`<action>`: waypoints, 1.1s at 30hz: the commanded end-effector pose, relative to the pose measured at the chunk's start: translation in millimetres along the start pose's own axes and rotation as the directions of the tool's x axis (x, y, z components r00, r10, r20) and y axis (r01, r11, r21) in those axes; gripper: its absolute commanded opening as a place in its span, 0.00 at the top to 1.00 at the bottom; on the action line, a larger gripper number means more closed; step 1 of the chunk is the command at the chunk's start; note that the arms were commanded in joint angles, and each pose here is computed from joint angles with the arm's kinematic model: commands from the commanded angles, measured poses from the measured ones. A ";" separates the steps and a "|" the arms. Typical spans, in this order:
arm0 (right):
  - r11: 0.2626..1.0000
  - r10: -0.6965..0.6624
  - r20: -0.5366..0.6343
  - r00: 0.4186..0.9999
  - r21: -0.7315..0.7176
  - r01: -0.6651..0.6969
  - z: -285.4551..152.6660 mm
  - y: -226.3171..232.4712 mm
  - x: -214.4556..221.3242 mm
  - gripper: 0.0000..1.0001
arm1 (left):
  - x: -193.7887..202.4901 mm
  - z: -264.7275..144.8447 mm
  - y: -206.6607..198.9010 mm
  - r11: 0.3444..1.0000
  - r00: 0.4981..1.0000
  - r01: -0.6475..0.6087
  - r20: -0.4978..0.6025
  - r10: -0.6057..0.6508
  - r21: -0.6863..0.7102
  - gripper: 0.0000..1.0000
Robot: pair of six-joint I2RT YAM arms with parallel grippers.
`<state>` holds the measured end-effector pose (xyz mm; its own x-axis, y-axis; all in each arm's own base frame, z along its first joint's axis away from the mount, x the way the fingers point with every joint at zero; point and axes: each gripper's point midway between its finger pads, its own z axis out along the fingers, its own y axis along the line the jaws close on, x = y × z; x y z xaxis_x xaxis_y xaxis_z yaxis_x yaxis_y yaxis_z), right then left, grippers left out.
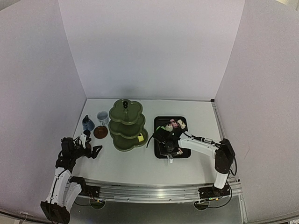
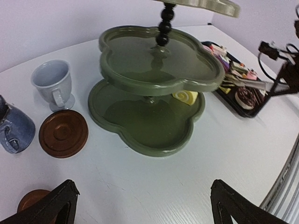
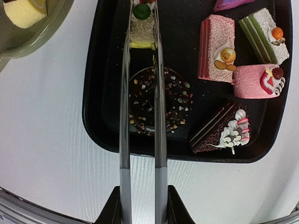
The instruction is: Serve the afternoon tea
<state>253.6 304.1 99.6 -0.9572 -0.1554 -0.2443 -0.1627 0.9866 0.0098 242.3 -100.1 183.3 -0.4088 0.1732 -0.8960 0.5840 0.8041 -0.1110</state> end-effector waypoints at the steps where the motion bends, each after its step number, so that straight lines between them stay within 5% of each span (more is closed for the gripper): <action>1: 0.996 -0.067 0.142 0.988 -0.049 0.074 -52.9 -5.4 -23.2 0.99 | -32.2 -2.6 33.8 0.981 0.985 0.099 0.156 -0.073 -0.168 0.00; 7: 0.976 -0.194 0.261 0.946 -0.046 0.213 -95.6 -11.6 -47.0 0.99 | -32.1 -2.7 43.5 0.961 0.957 0.195 0.253 -0.143 -0.194 0.00; 13: 0.914 -0.353 0.298 0.887 -0.090 0.395 -83.0 0.6 -82.2 1.00 | -23.0 4.3 64.0 0.934 0.950 0.235 0.268 -0.162 -0.269 0.00; 22: 0.883 -0.384 0.330 0.863 -0.142 0.447 -50.2 -11.6 -131.6 1.00 | -6.5 11.6 72.4 0.932 0.961 0.235 0.211 -0.179 -0.277 0.00; 33: 0.909 -0.313 0.272 0.910 -0.191 0.370 -31.3 -5.6 -109.7 1.00 | 4.3 17.0 76.8 0.931 0.968 0.225 0.176 -0.179 -0.289 0.00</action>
<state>359.5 306.7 131.6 -0.7591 -0.4959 -0.4217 -0.5709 0.8184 0.0653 293.6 -49.3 158.8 -0.4122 -0.0954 -0.9061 0.2424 0.9472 -0.2100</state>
